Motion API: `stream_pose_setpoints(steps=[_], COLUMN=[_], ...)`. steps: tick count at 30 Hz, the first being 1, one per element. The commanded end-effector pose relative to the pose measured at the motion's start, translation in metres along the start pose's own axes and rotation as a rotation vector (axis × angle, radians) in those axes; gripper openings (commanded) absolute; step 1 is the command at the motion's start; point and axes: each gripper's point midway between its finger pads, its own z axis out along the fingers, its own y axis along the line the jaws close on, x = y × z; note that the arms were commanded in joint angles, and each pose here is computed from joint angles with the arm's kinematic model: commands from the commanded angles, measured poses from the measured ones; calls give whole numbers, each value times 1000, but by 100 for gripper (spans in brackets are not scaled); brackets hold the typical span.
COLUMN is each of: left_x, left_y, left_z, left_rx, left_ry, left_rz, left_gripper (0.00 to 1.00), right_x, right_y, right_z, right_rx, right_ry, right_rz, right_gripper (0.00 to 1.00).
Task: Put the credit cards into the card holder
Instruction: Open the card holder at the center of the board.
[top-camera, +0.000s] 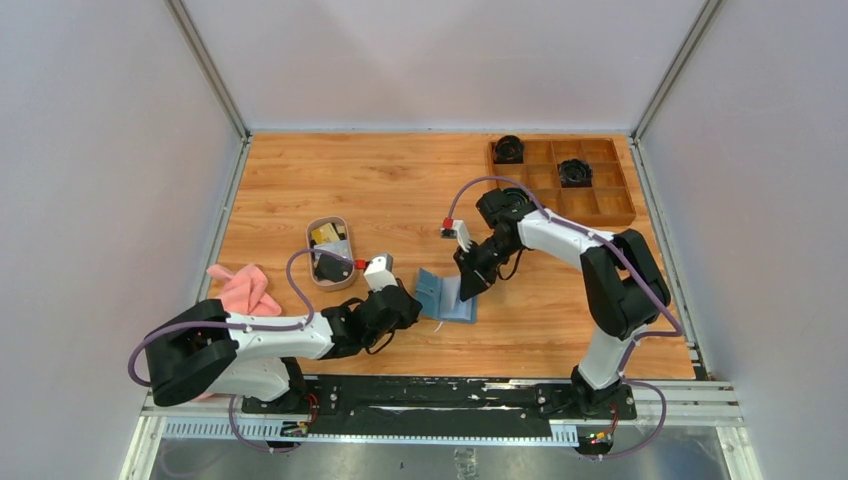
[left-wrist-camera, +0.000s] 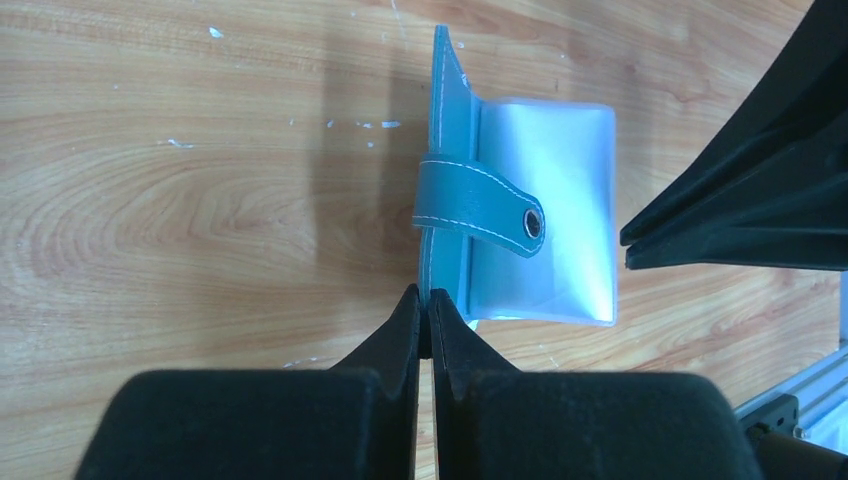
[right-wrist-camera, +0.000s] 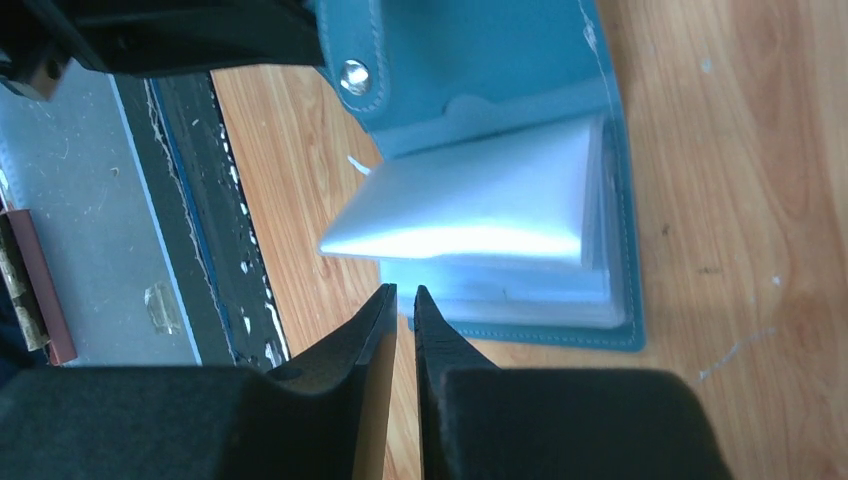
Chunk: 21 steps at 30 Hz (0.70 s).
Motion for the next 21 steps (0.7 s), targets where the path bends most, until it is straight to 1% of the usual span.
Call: stream_pose_setpoints(steps=[1, 4, 10, 14, 17, 21], left_x=[10, 14, 17, 16, 11, 1], left_y=[24, 27, 31, 34, 29, 17], left_z=[2, 3, 3, -1, -5, -17], left_rx=[-67, -74, -80, -73, -46, 28], left_ry=[18, 31, 43, 38, 27, 6], left_rz=[26, 36, 52, 50, 46, 52], left_gripper=[0, 0, 0, 1, 11, 31], right_x=[-11, -13, -50, -58, -48, -35], right_y=[8, 6, 1, 3, -1, -11], right_z=[15, 25, 33, 50, 65, 79], right_rx=[-11, -32, -61, -87, -74, -53], right_ry=[24, 42, -19, 1, 51, 100], right_rz=[-15, 9, -14, -10, 9, 45], right_gripper=[15, 15, 16, 17, 18, 20])
